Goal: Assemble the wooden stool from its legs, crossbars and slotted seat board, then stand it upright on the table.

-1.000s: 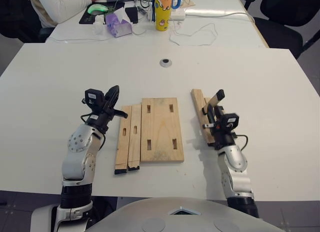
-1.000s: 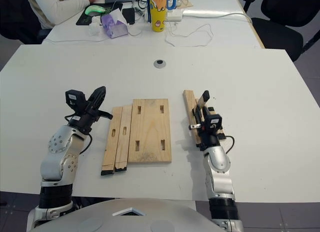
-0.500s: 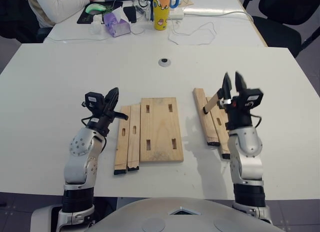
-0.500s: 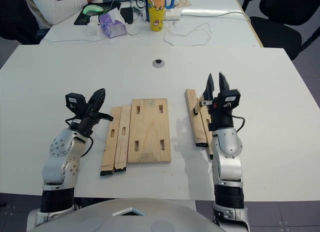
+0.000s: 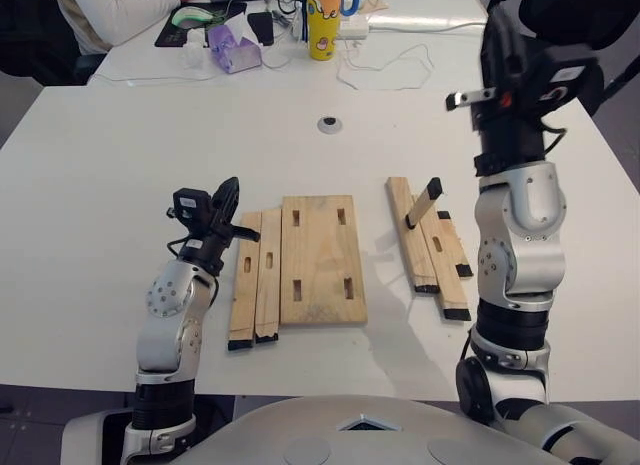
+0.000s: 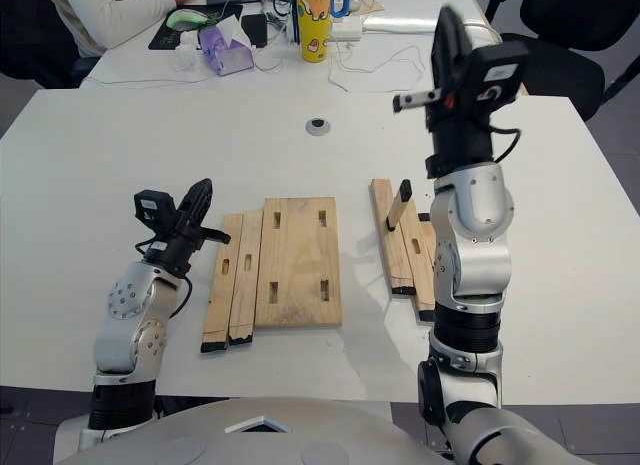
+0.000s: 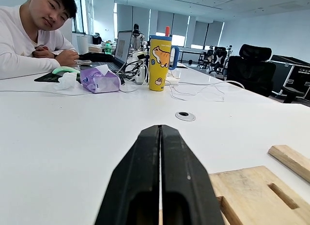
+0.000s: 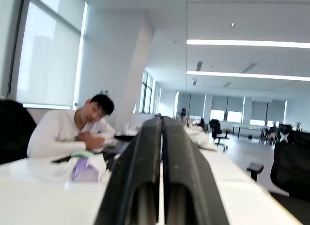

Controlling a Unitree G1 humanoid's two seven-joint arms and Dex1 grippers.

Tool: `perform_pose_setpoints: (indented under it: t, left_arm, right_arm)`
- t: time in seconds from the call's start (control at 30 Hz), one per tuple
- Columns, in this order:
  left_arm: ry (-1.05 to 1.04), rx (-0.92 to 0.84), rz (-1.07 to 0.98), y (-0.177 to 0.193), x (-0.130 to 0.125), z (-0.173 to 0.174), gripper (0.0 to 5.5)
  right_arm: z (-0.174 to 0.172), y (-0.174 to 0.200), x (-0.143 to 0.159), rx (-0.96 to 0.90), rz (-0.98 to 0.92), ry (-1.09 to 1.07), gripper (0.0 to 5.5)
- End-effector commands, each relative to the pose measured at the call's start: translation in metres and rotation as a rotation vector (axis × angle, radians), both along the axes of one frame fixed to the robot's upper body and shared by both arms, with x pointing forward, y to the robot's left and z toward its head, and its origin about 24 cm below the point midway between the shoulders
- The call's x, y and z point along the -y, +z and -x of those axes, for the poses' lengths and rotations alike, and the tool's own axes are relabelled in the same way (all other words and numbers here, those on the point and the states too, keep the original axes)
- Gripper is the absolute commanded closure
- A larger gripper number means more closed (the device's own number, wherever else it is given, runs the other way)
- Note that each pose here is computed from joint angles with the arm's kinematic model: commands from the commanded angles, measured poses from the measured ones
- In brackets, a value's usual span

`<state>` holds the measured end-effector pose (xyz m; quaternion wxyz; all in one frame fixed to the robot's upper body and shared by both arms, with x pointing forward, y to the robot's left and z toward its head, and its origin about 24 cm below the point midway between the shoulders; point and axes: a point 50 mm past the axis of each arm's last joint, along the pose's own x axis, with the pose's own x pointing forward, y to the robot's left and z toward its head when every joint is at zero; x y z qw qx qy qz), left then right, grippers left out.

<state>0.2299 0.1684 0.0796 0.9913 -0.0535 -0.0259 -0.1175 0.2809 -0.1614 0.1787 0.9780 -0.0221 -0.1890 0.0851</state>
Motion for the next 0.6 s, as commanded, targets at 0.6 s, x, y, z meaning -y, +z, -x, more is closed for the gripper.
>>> perform_pose_setpoints:
  t: [0.6]
  left_arm:
    - [0.036,0.006,0.005,-0.002,0.002,0.003,5.50]
  right_arm:
    - [-0.001,0.000,0.023,0.012,-0.120,-0.116,5.49]
